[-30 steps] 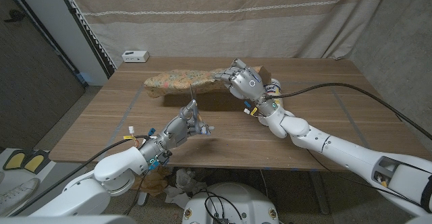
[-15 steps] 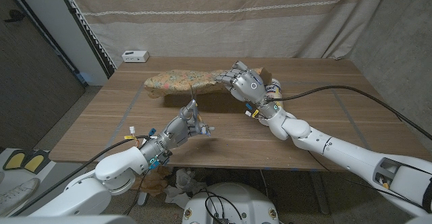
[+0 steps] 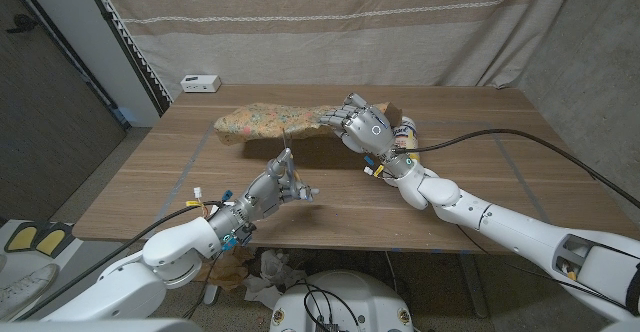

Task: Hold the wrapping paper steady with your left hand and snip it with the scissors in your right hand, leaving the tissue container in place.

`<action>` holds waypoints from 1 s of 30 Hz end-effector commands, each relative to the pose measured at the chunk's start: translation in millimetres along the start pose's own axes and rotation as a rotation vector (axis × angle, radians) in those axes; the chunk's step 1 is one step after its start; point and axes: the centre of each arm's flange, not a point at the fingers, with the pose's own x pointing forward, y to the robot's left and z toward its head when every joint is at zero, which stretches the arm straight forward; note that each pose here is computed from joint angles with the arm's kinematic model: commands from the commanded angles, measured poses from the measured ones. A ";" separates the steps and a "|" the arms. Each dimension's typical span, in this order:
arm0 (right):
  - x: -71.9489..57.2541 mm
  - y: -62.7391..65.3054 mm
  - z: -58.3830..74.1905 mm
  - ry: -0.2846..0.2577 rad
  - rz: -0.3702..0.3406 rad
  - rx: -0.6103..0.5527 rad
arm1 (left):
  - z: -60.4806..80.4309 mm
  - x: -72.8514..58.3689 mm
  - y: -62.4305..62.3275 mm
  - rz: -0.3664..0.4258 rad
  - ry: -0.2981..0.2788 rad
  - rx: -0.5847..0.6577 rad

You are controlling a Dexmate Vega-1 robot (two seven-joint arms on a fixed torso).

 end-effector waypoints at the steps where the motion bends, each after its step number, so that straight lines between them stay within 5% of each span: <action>1: 1.3 -2.3 0.5 -0.013 -0.013 -0.006 | -4.4 6.6 -4.9 -0.029 0.013 -0.005; 30: -4.8 -12.6 5.0 -0.024 -0.016 0.003 | -6.3 -4.2 -3.7 -0.005 0.000 -0.005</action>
